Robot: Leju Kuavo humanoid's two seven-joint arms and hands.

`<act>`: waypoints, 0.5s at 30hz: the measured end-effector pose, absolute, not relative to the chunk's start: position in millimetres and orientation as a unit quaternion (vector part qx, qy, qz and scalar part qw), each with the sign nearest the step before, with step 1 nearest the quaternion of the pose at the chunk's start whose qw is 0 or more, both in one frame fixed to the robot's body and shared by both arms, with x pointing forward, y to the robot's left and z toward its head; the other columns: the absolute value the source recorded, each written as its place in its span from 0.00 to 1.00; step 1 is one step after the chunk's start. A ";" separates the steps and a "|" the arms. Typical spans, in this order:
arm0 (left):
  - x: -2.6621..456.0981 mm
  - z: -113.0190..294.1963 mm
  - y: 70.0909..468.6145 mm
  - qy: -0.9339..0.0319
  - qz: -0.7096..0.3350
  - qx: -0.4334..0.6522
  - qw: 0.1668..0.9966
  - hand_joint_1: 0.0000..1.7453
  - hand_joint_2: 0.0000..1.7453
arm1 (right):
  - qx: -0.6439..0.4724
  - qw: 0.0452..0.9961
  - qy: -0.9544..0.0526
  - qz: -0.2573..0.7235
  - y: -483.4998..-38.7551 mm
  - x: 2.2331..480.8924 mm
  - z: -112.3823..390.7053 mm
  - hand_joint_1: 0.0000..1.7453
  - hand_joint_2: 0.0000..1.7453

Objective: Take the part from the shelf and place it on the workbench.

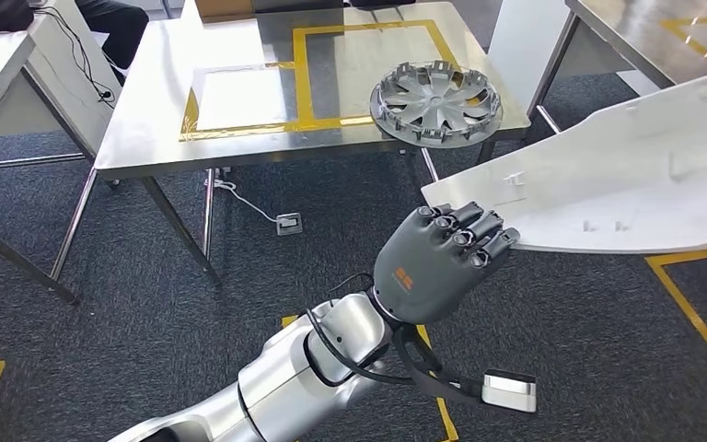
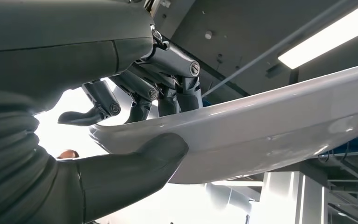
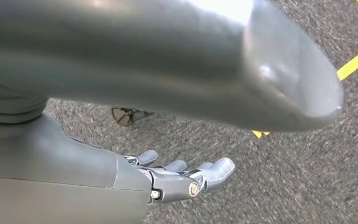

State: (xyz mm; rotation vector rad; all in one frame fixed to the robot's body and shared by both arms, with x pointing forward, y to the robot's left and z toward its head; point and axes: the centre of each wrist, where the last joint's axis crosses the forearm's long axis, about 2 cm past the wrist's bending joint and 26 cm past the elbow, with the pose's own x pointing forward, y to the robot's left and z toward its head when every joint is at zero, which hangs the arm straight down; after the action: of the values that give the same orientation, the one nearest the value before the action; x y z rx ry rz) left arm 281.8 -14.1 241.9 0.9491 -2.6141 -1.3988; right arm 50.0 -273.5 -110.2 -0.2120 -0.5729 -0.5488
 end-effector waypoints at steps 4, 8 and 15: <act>281.7 241.9 -14.3 -0.839 -0.450 0.305 0.014 1.00 1.00 | -0.100 0.917 -0.278 -0.267 -271.2 51.1 -110.0 0.00 0.00; 281.7 242.4 -14.5 -0.839 -0.451 0.305 0.012 1.00 1.00 | -0.100 0.917 -0.278 -0.268 -270.8 50.7 -110.0 0.00 0.00; 282.7 238.5 -11.8 -0.835 -0.456 0.307 0.014 1.00 1.00 | -0.100 0.917 -0.279 -0.268 -270.9 50.8 -110.0 0.00 0.00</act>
State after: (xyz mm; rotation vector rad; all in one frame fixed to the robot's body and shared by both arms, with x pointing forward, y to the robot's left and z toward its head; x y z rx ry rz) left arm 282.7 -11.8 238.5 0.9566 -2.6015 -1.4197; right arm 50.8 -270.9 -110.0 -0.2065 -0.5733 -0.5517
